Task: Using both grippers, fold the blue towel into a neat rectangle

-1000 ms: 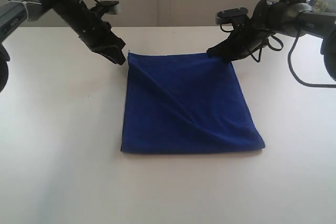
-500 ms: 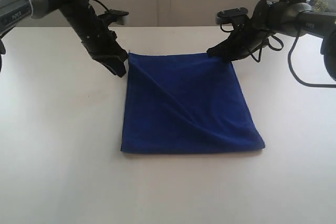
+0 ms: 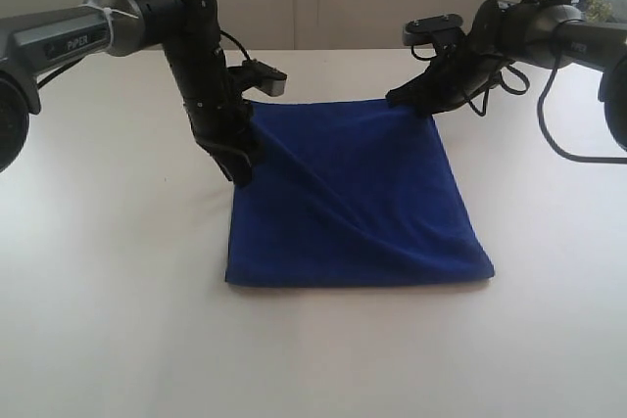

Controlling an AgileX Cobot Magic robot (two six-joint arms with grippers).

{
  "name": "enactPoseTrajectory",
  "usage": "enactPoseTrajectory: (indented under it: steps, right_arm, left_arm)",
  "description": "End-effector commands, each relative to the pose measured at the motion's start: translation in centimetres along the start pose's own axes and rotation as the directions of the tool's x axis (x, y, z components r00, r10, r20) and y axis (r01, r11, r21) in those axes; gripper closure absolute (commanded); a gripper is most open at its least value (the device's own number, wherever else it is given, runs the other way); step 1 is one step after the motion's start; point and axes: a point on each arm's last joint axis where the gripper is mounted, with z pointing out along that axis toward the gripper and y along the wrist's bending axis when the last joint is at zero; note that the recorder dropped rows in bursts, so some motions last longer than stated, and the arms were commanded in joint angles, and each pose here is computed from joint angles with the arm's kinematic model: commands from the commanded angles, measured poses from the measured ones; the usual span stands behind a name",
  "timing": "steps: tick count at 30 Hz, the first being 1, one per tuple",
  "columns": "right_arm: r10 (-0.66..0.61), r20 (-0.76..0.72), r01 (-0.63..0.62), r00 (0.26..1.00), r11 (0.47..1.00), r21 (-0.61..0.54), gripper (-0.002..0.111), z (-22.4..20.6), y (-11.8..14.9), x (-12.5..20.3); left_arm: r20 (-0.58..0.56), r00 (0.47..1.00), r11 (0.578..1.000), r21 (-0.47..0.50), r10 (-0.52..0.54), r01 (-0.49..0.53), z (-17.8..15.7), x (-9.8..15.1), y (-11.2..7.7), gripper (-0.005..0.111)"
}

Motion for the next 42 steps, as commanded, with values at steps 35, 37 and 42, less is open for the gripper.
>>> enactPoseTrajectory:
  steps: [35,37,42]
  right_arm:
    - [-0.003,-0.045,0.003,0.999,1.000,-0.003,0.108,0.4,-0.2,0.6]
    - [-0.003,-0.045,0.003,0.999,1.000,-0.003,0.108,0.4,-0.2,0.6]
    - [-0.003,-0.045,0.003,0.999,1.000,-0.003,0.108,0.4,-0.2,0.6]
  left_arm:
    - [0.003,0.999,0.998,0.040,-0.050,0.050,1.7,-0.2,-0.1,0.078]
    - [-0.005,0.999,0.999,0.030,-0.043,0.043,1.6,-0.1,-0.1,0.080]
    - [-0.027,0.999,1.000,0.008,-0.030,0.031,1.6,0.1,0.1,0.100]
